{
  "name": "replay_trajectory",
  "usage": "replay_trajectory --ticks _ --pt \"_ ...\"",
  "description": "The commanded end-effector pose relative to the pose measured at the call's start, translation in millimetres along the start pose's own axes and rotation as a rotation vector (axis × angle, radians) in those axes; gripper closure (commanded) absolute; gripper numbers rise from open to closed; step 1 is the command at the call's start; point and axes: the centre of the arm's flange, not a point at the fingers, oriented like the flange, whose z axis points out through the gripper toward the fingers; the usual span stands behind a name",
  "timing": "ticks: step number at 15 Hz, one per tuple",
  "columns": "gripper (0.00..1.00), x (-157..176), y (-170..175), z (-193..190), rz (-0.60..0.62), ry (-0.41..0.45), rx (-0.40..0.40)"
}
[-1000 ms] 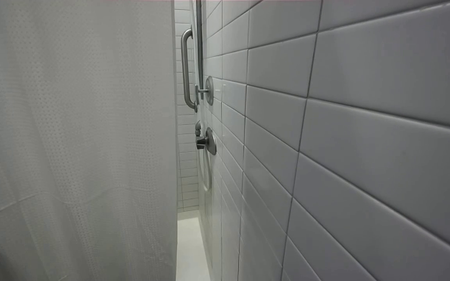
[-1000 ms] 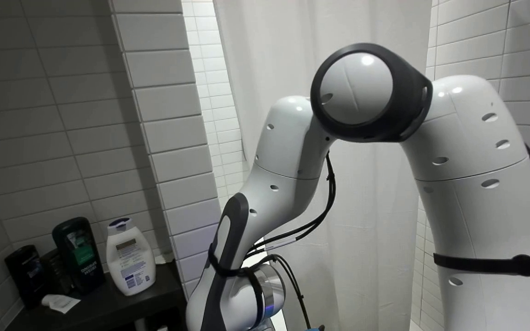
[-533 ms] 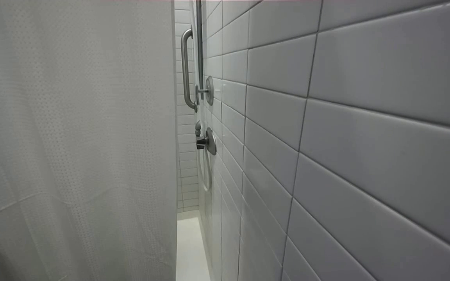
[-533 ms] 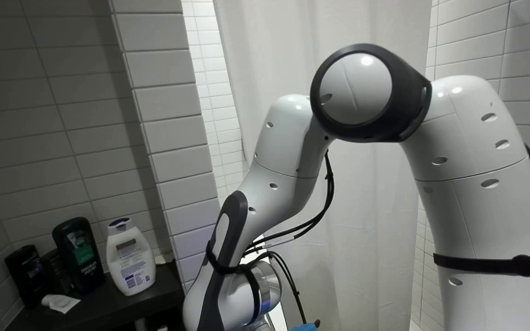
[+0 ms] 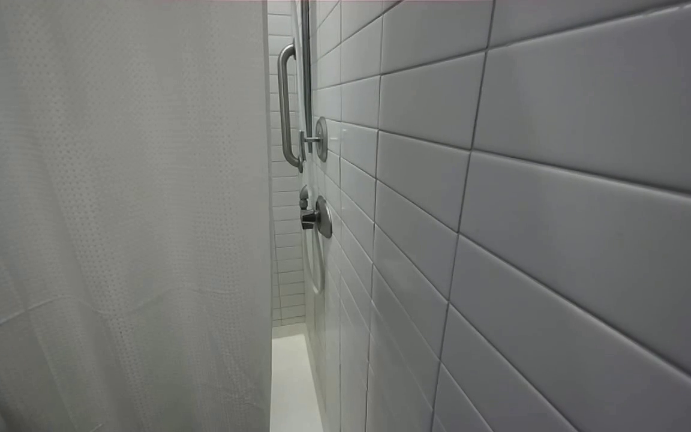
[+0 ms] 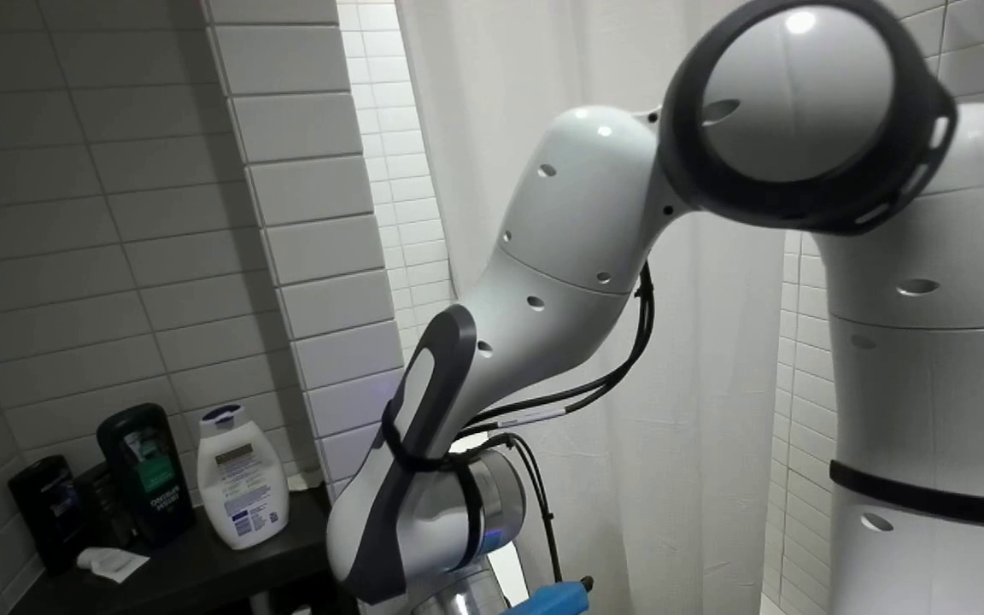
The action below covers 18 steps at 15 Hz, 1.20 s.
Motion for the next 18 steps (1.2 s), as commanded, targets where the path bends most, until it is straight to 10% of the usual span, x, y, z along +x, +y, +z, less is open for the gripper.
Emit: replay_trajectory --ticks 1,18 --pt "0.95 -78 -20 -31 -0.031 0.182 0.019" --pt "0.95 -289 -74 -104 -0.14 0.754 -0.028"
